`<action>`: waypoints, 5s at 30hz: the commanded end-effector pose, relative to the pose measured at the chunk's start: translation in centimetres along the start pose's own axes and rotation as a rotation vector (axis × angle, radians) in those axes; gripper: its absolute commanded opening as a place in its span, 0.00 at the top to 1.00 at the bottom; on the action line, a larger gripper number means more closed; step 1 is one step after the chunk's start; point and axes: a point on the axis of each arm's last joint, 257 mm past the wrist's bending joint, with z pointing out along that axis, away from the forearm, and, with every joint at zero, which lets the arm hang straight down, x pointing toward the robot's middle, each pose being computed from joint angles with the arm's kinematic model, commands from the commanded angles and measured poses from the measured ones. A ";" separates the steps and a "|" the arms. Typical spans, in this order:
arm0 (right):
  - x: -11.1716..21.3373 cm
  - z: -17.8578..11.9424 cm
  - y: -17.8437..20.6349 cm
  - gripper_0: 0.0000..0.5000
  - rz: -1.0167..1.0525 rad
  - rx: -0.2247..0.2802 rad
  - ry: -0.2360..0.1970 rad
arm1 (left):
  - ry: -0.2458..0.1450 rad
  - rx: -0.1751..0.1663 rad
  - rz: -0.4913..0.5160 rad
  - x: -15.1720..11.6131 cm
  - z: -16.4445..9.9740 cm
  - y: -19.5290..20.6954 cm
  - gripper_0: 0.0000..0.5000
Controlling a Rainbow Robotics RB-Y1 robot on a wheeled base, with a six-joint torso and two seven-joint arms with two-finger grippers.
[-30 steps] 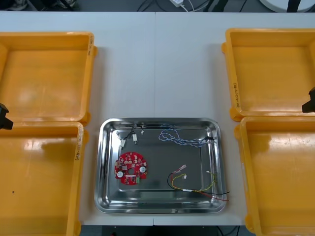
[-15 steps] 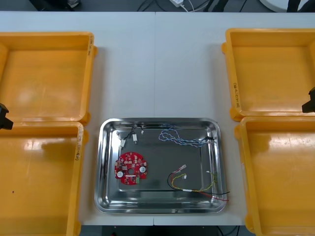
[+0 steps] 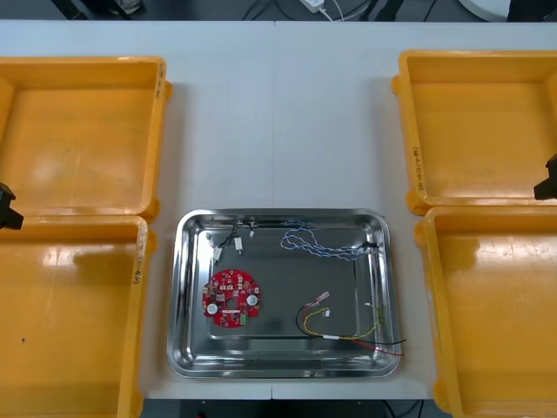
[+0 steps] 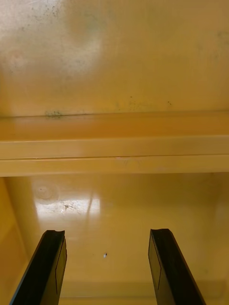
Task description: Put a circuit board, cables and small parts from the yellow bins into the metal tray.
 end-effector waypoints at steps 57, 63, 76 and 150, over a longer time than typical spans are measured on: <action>-1.3 -1.7 -2.0 0.00 0.009 0.046 -0.044 | -0.012 -0.047 0.067 -0.1 -1.5 2.0 0.00; -1.3 -1.7 -2.0 0.00 0.009 0.046 -0.044 | -0.012 -0.047 0.067 -0.1 -1.5 2.0 0.00; -1.3 -1.7 -2.0 0.00 0.009 0.046 -0.044 | -0.012 -0.047 0.067 -0.1 -1.5 2.0 0.00; -1.3 -1.7 -2.0 0.00 0.009 0.046 -0.044 | -0.012 -0.047 0.067 -0.1 -1.5 2.0 0.00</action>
